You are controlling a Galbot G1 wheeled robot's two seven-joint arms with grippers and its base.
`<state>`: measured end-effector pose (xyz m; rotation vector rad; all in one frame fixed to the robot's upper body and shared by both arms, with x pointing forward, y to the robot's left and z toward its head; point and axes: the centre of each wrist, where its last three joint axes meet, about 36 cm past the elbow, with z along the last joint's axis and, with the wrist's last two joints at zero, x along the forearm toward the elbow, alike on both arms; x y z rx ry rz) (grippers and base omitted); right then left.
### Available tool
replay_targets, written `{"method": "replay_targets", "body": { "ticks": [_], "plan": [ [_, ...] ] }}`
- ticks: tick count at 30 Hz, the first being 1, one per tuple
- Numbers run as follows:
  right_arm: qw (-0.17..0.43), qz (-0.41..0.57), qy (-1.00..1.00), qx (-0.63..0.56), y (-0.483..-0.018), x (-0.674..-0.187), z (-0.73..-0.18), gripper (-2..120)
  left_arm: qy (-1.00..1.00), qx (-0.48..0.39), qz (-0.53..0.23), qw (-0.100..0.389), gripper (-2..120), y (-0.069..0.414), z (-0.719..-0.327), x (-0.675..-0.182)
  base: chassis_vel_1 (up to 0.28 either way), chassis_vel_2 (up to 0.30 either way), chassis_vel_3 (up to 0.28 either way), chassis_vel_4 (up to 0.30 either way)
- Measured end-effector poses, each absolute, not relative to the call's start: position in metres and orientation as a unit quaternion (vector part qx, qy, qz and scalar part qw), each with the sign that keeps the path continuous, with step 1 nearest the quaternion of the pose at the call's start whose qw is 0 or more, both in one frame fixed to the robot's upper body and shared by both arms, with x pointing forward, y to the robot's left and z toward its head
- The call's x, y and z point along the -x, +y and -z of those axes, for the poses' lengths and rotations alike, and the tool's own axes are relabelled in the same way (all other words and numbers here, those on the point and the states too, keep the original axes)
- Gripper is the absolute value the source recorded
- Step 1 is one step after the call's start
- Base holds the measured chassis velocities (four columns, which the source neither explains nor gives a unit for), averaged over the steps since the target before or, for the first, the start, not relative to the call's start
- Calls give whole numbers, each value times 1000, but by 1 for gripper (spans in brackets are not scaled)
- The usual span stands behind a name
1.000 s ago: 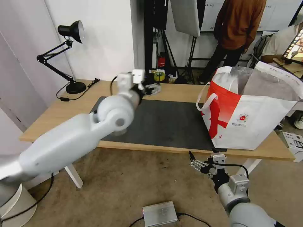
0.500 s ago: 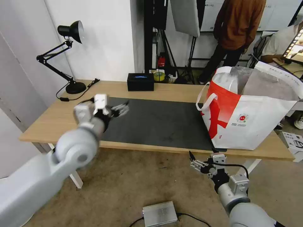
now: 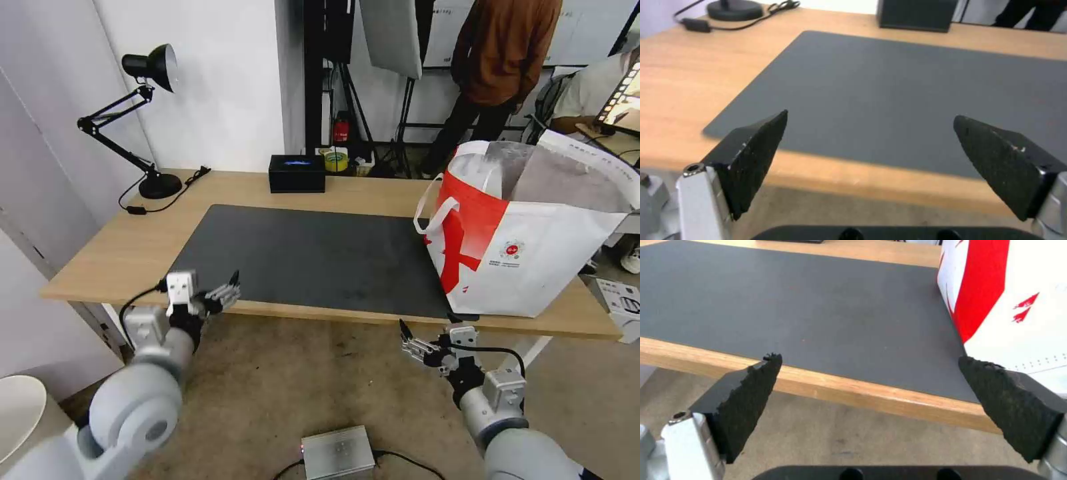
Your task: Pick up the trash from the table and place it into the takeout bag.
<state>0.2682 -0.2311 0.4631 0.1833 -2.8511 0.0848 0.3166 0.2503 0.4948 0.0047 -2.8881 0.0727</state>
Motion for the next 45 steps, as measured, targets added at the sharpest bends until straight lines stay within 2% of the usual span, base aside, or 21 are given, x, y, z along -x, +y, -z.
{"method": "replay_targets", "body": {
  "ticks": [15,45],
  "plan": [
    [141,-29,-988,-64,-231,-268,-463,100,-991,-16,-12,135,100,259,-449,-294,0,0,0,0],
    [141,-29,-988,-63,-231,-268,-463,100,-991,-13,-6,131,100,264,-448,-295,0,0,0,0]
  ]
}}
